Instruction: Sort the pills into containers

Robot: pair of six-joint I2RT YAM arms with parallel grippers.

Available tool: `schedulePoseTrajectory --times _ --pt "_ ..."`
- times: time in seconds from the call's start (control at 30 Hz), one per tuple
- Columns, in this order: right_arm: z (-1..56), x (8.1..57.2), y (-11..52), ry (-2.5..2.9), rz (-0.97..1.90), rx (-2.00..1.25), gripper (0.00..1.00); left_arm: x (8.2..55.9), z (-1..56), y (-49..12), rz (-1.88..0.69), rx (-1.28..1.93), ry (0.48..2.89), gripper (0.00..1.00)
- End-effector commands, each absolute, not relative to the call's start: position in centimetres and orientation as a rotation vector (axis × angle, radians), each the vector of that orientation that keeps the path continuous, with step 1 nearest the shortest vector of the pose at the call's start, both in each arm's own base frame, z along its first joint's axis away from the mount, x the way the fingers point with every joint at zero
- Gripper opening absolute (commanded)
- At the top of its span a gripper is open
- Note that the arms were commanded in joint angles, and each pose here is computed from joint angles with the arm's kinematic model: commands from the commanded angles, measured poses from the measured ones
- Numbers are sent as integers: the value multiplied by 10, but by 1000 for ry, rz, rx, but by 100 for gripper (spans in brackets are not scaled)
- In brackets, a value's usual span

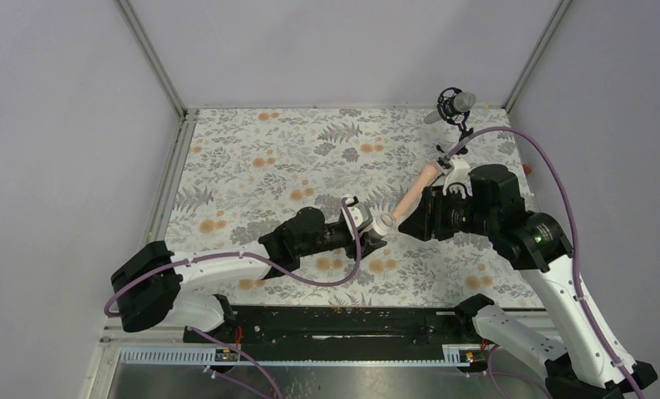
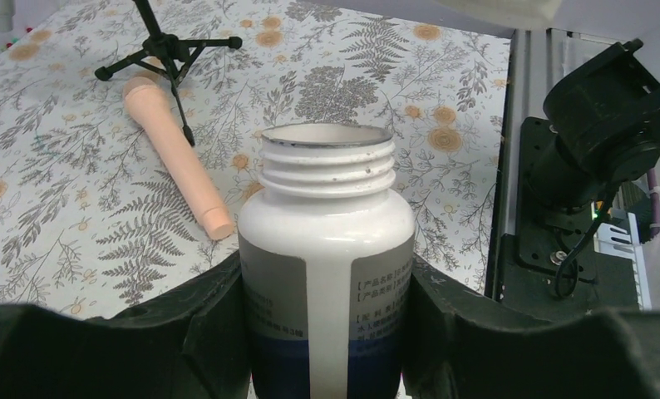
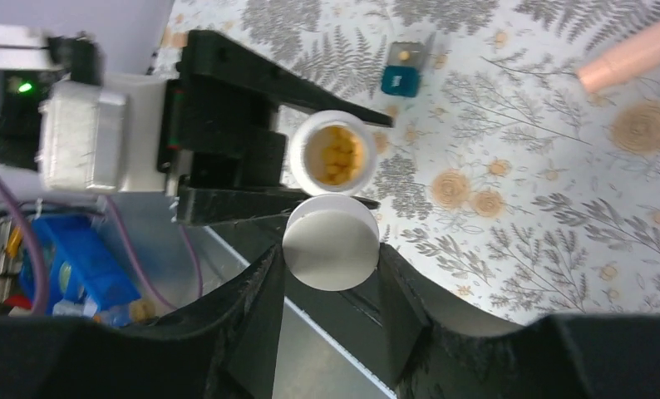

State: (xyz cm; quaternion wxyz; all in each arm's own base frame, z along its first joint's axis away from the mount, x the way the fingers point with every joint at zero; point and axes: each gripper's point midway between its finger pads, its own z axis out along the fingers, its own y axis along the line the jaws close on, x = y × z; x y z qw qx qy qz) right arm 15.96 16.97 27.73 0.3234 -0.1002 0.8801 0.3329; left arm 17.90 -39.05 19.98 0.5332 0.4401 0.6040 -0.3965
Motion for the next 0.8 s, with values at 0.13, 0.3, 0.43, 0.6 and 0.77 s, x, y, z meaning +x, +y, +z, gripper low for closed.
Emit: schedulePoseTrajectory --times 0.13,0.3,0.43,0.6,0.77 --pt "296 141 196 2303 1084 -467 37 173 256 -398 -1015 1024 1267 0" --pt "296 146 200 2320 1091 -468 38 166 266 -394 -1016 1043 1173 0" --pt "298 150 202 2330 1089 -462 38 164 268 -389 -1000 1052 1128 0" --pt "301 154 205 2332 1092 -462 38 163 266 -388 -983 1079 1118 0" --pt "300 155 205 2330 1091 -482 38 167 267 -389 -954 1083 1115 0"
